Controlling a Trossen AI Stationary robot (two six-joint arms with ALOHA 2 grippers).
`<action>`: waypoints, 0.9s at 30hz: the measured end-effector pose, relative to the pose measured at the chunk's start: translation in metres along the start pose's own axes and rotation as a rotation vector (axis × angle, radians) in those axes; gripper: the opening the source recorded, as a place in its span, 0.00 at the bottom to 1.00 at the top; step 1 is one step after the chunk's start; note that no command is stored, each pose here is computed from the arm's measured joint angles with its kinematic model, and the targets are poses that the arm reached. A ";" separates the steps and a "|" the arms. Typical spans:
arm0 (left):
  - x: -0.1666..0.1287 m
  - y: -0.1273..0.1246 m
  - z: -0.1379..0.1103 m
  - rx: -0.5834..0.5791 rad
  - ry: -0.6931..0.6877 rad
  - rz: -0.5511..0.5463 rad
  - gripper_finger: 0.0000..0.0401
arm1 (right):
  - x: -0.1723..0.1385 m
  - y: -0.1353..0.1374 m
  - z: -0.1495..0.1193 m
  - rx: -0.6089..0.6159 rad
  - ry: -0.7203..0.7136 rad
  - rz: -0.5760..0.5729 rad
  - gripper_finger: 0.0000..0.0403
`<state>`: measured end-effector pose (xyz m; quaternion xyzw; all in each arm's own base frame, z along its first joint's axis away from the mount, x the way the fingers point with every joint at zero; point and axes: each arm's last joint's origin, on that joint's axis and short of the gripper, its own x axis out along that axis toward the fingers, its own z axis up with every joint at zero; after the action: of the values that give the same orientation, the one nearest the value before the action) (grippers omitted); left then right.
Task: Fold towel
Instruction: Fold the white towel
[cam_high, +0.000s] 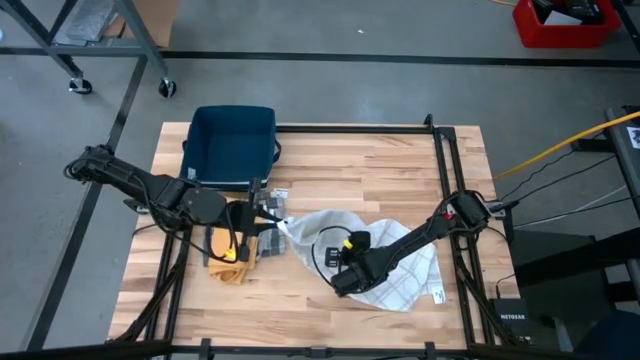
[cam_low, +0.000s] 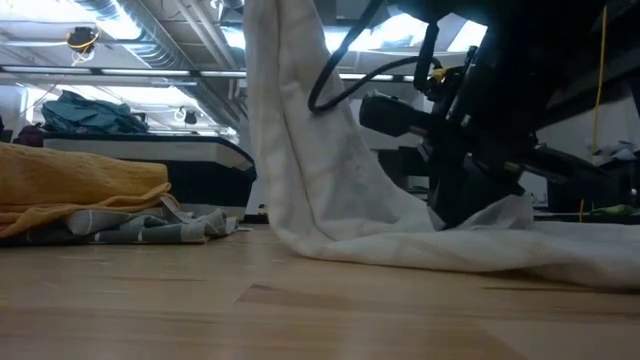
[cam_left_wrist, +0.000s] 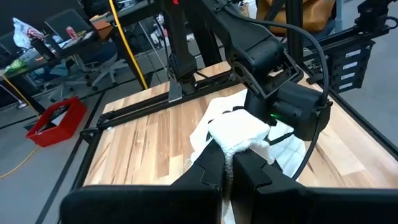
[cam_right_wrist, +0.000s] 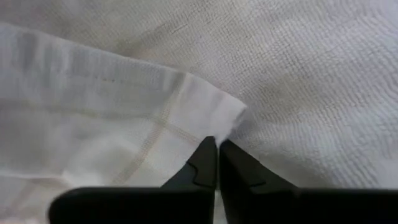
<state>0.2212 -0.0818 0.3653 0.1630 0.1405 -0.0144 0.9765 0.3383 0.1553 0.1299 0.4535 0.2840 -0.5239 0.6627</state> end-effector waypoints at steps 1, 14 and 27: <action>0.000 0.000 -0.001 0.002 0.006 -0.001 0.00 | 0.000 0.000 0.000 -0.009 -0.001 0.001 0.02; -0.001 0.004 -0.007 0.099 0.097 0.176 0.00 | -0.061 0.022 0.018 -0.214 -0.286 0.083 0.02; -0.019 0.029 0.048 0.264 -0.249 0.627 0.00 | -0.215 0.046 0.101 -0.431 -0.608 0.277 0.01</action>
<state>0.2180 -0.0697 0.4234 0.3201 -0.0395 0.2480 0.9135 0.3098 0.1608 0.3705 0.1624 0.1145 -0.4682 0.8610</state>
